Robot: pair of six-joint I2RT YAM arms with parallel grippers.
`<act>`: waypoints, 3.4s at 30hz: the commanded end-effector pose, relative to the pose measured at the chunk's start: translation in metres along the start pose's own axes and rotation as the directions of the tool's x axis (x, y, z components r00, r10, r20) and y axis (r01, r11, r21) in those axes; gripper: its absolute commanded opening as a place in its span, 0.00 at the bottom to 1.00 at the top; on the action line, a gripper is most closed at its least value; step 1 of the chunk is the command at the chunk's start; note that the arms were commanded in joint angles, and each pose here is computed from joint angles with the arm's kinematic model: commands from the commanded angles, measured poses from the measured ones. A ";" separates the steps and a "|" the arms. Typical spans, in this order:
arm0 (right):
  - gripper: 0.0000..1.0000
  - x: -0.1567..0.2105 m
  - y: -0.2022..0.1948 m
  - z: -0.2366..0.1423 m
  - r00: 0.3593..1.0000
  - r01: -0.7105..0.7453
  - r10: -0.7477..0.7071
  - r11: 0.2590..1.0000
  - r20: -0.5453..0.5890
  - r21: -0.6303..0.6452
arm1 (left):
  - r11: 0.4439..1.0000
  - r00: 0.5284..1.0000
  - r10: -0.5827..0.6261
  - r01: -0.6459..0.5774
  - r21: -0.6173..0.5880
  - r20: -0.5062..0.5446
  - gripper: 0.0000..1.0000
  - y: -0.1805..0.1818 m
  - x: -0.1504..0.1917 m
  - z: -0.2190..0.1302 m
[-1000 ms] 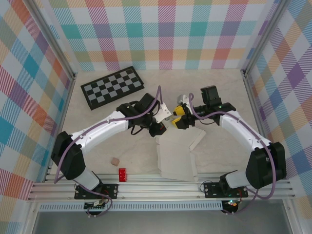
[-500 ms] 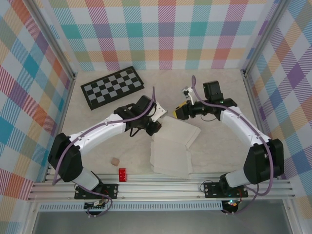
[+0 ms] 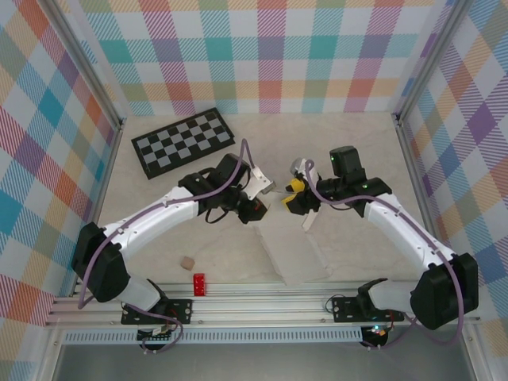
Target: Fold the paper box
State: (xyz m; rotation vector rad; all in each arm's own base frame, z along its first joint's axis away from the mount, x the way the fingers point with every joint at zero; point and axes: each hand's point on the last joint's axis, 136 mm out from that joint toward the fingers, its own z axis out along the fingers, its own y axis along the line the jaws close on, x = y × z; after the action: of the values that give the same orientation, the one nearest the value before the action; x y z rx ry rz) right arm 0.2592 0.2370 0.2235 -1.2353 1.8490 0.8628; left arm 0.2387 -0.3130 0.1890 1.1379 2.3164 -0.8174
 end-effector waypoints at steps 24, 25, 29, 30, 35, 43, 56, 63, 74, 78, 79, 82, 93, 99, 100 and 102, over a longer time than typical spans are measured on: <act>0.05 -0.003 -0.028 0.009 0.983 0.178 -0.183 0.972 0.017 0.154 | 0.970 0.978 -0.089 0.128 -0.206 0.190 0.81 0.032 -0.016 -0.040; 0.05 -0.004 -0.032 0.008 0.985 0.163 -0.170 0.971 0.026 0.173 | 0.962 0.969 -0.112 0.161 -0.220 0.219 0.92 0.038 -0.010 -0.046; 0.05 -0.016 -0.041 0.001 0.988 0.098 -0.123 0.968 0.097 0.233 | 0.895 0.884 -0.252 0.368 -0.252 0.394 1.00 0.065 0.014 -0.077; 0.05 -0.019 -0.043 -0.001 0.987 0.080 -0.111 0.965 0.113 0.250 | 0.867 0.851 -0.288 0.426 -0.258 0.438 1.00 0.071 0.020 -0.084; 0.05 -0.034 -0.063 -0.016 0.975 -0.045 -0.040 0.927 0.217 0.373 | 0.741 0.669 -0.453 0.650 -0.167 0.589 1.00 0.079 0.045 -0.104; 0.05 -0.055 -0.072 -0.037 0.940 -0.181 0.031 0.889 0.340 0.420 | 0.655 0.530 -0.575 0.755 -0.038 0.623 1.00 0.078 0.074 -0.095; 0.06 -0.069 -0.070 -0.046 0.845 -0.353 0.151 0.878 0.513 0.323 | 0.713 0.499 -0.581 0.693 0.106 0.643 0.93 0.068 0.026 -0.086; 0.08 -0.078 -0.071 -0.056 0.803 -0.408 0.178 0.860 0.568 0.307 | 0.750 0.547 -0.535 0.658 0.064 0.644 0.74 0.053 0.020 -0.072; 0.48 -0.035 -0.067 -0.016 0.917 -0.338 0.247 0.898 0.313 0.281 | 0.829 0.762 -0.300 0.506 -0.239 0.574 0.00 0.051 -0.015 -0.094; 0.59 -0.029 -0.081 -0.032 0.926 -0.328 0.226 0.880 0.304 0.345 | 0.813 0.883 -0.207 0.395 -0.428 0.422 0.00 0.063 0.012 -0.089; 0.60 -0.030 -0.086 -0.039 0.923 -0.333 0.223 0.870 0.313 0.364 | 0.807 0.901 -0.189 0.369 -0.461 0.390 0.00 0.065 0.018 -0.089; 0.61 -0.032 -0.100 -0.057 0.919 -0.351 0.226 0.841 0.322 0.412 | 0.787 0.944 -0.152 0.295 -0.541 0.294 0.00 0.070 0.036 -0.086; 0.61 0.016 -0.152 -0.050 0.866 -0.500 0.426 0.717 0.263 0.486 | 0.745 0.967 -0.062 0.211 -0.633 0.249 0.00 0.067 0.052 -0.085; 0.60 0.032 -0.155 -0.035 0.822 -0.568 0.512 0.703 0.251 0.428 | 0.758 0.956 -0.053 0.226 -0.611 0.288 0.00 0.060 0.055 -0.080; 0.59 0.034 -0.153 -0.032 0.814 -0.579 0.529 0.703 0.240 0.413 | 0.756 0.955 -0.054 0.229 -0.613 0.290 0.00 0.060 0.056 -0.080; 0.58 0.036 -0.147 -0.025 0.796 -0.604 0.561 0.710 0.228 0.362 | 0.750 0.953 -0.058 0.237 -0.618 0.296 0.00 0.061 0.058 -0.081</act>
State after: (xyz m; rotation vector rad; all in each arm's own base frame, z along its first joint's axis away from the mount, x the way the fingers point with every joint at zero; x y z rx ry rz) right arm 0.3897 0.1460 0.1867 -0.3182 2.2052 0.6549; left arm 0.2439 -0.1963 0.1865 0.5402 2.2438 -0.1344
